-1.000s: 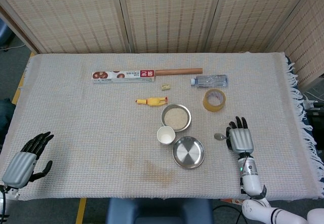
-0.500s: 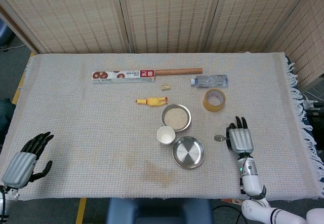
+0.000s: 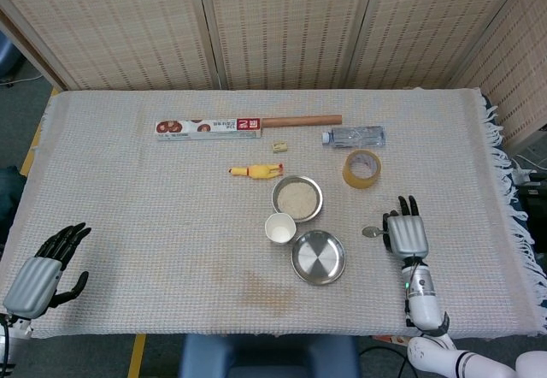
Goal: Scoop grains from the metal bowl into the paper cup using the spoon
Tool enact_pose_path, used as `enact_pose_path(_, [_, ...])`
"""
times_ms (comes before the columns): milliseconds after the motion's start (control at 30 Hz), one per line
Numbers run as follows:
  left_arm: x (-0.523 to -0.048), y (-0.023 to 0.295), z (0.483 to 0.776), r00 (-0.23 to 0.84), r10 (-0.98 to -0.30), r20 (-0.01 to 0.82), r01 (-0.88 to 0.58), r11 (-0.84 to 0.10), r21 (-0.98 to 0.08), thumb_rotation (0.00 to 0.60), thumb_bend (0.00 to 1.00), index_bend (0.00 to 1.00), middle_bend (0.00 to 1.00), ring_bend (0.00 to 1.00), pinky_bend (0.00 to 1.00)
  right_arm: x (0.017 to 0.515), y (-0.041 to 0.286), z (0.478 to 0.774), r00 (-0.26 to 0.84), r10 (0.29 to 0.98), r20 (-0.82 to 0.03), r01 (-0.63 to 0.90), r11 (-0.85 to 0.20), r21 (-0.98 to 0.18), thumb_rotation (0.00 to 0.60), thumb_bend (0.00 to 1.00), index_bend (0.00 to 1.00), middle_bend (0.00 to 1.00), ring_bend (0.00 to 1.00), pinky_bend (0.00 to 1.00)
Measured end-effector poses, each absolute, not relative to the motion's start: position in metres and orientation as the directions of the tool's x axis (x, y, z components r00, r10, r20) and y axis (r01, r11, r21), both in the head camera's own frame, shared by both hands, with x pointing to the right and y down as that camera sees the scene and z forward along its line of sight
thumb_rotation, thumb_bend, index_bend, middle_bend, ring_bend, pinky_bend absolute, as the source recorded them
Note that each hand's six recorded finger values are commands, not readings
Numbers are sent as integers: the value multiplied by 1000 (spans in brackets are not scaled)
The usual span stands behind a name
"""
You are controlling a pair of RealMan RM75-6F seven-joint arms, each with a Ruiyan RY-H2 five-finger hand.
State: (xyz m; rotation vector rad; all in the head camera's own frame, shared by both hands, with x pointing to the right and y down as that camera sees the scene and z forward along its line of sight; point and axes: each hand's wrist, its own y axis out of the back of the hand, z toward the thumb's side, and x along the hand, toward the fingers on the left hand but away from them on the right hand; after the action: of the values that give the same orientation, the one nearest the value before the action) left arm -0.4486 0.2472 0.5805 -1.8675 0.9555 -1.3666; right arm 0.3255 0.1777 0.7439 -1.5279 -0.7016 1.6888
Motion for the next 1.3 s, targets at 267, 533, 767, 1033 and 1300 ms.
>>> enact_pose_path(267, [-449, 247, 580, 199, -838, 507, -188, -541, -820, 600, 469, 0, 0, 0, 126, 326, 177, 745, -25, 815, -579, -162, -575, -802, 600, 340, 824, 556, 139, 26])
enact_pose_path(533, [-448, 247, 580, 199, -838, 508, -187, -542, -820, 600, 469, 0, 0, 0, 126, 327, 177, 744, -28, 816, -578, -160, -574, -803, 600, 341, 833, 559, 139, 26])
enact_pose_path(767, [-448, 247, 580, 200, -838, 508, -186, -542, -820, 600, 469, 0, 0, 0, 126, 328, 174, 740, -31, 820, -571, -147, -569, -809, 600, 342, 832, 559, 139, 26])
enact_pose_path(1033, [-448, 247, 581, 202, -835, 512, -186, -546, -817, 600, 468, 0, 0, 0, 126, 328, 158, 719, -15, 840, -542, -134, -539, -831, 600, 342, 832, 559, 139, 26])
enact_pose_path(1300, [-445, 249, 582, 207, -833, 514, -183, -549, -816, 600, 469, 0, 0, 0, 126, 296, 118, 691, 64, 873, -484, -204, -463, -863, 600, 344, 832, 559, 139, 26])
